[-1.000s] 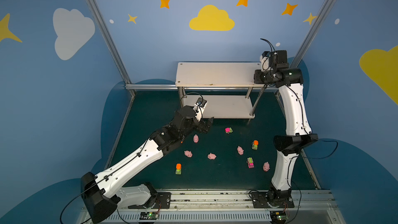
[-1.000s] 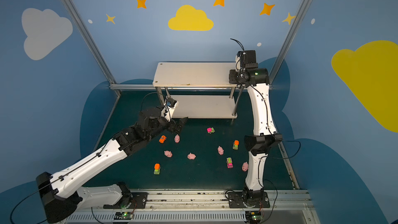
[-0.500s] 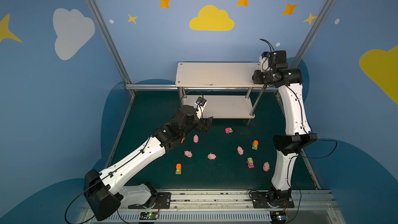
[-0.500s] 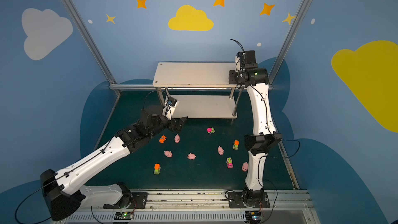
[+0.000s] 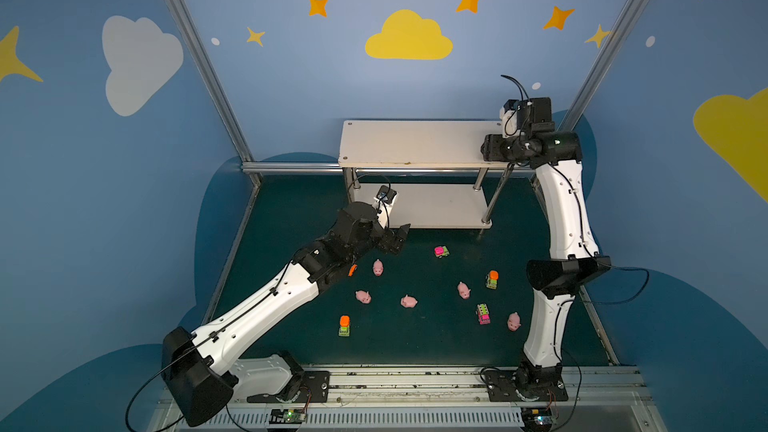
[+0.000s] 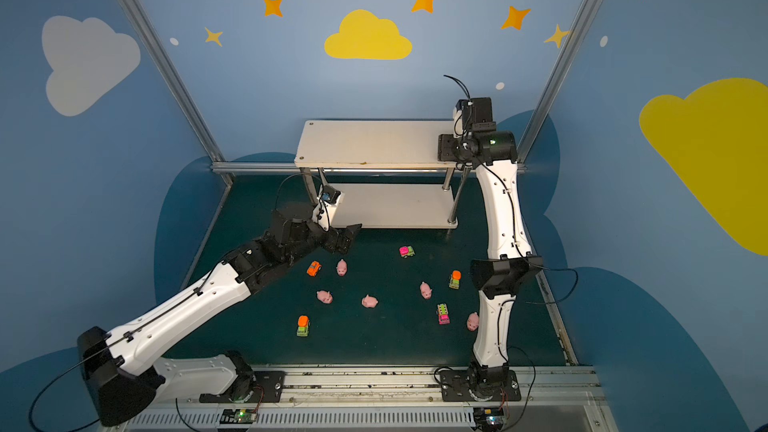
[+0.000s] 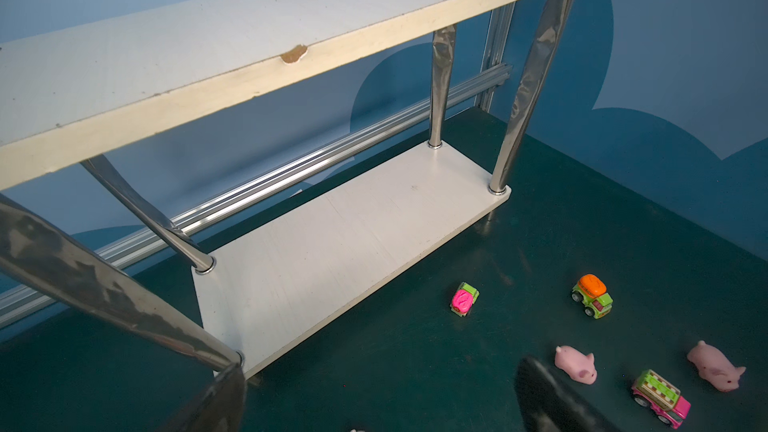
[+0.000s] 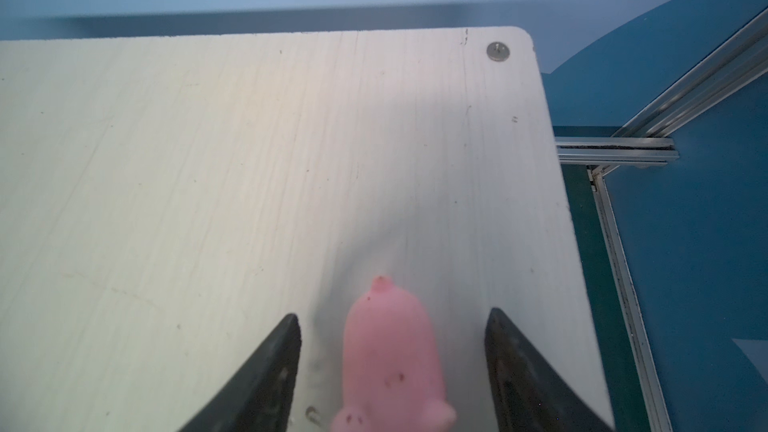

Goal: Place and organize the plastic toys onto the shelf
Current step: 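Lower the pig onto the top shelf and open the right gripper, then move the right gripper down over another pink pig on the table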

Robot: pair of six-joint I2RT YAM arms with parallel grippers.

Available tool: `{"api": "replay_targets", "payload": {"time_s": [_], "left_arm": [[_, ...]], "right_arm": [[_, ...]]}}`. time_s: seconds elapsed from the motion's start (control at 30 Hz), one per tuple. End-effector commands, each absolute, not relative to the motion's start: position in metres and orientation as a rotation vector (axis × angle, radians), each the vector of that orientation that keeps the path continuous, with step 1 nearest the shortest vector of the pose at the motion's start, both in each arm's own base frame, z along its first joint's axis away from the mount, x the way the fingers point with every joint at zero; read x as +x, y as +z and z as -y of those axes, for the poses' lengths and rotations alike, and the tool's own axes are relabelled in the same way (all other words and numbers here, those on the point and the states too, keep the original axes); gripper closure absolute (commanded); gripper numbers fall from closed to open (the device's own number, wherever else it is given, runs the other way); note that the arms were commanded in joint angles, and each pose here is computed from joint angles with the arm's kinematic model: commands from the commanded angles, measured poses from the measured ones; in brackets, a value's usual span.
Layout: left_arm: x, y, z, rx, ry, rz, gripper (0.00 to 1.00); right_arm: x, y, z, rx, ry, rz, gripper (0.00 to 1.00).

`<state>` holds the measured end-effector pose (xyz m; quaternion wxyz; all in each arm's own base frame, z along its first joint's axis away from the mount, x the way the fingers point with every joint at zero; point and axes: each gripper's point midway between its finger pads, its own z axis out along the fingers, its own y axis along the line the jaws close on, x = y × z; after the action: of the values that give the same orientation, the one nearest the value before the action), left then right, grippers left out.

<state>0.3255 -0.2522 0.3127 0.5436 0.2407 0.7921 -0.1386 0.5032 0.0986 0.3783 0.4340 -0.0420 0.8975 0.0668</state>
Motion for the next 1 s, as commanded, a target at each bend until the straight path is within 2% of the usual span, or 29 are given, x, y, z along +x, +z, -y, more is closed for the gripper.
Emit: {"api": "replay_targets", "payload": {"time_s": [0.0, 0.3, 0.5, 0.7, 0.97], "left_arm": [[0.324, 0.335, 0.248, 0.532, -0.36, -1.837, 0.0], [0.306, 0.347, 0.236, 0.474, -0.411, -1.814, 0.0], [0.291, 0.33, 0.228, 0.43, -0.453, -1.857, 0.0], [0.27, 0.296, 0.217, 0.376, -0.493, -1.918, 0.0], [0.245, 0.24, 0.222, 0.369, -0.574, -1.991, 0.0]], "right_arm": [[0.487, 0.418, -0.1, -0.107, 0.21, -2.134, 0.27], [0.437, 0.453, -0.104, -0.124, 0.253, -2.044, 0.23], [0.389, 0.439, -0.115, -0.151, 0.271, -2.057, 0.23], [0.335, 0.391, -0.135, -0.199, 0.319, -2.122, 0.23], [0.281, 0.267, -0.153, -0.205, 0.376, -2.31, 0.23]]}}
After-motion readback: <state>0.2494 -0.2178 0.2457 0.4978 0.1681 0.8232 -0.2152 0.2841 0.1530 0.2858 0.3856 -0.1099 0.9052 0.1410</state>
